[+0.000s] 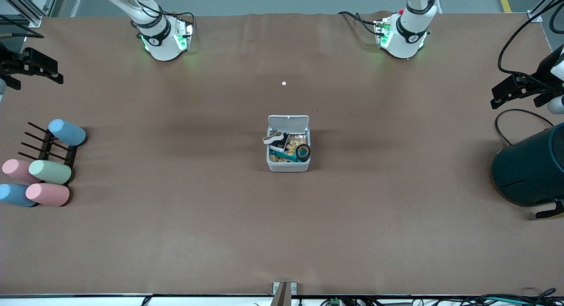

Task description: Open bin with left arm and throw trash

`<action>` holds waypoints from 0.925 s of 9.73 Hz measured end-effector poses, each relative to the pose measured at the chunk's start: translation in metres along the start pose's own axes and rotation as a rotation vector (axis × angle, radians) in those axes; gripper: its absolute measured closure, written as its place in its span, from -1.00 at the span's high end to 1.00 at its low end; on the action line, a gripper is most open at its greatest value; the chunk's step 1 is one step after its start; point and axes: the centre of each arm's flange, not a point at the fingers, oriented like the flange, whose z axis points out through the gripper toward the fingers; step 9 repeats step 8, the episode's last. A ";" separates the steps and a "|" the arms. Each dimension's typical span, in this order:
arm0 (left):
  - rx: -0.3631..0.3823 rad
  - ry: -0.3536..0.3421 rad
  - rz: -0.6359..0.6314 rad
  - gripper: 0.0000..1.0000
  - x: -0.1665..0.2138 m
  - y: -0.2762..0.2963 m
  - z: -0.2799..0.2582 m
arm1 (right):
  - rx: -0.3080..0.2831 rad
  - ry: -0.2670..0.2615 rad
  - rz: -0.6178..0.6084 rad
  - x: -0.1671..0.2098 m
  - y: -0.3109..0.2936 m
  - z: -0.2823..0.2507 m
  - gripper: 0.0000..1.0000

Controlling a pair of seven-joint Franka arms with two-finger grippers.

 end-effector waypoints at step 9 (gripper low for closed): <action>0.001 -0.009 0.000 1.00 0.003 0.000 0.005 | 0.001 0.003 0.132 -0.002 0.010 0.002 1.00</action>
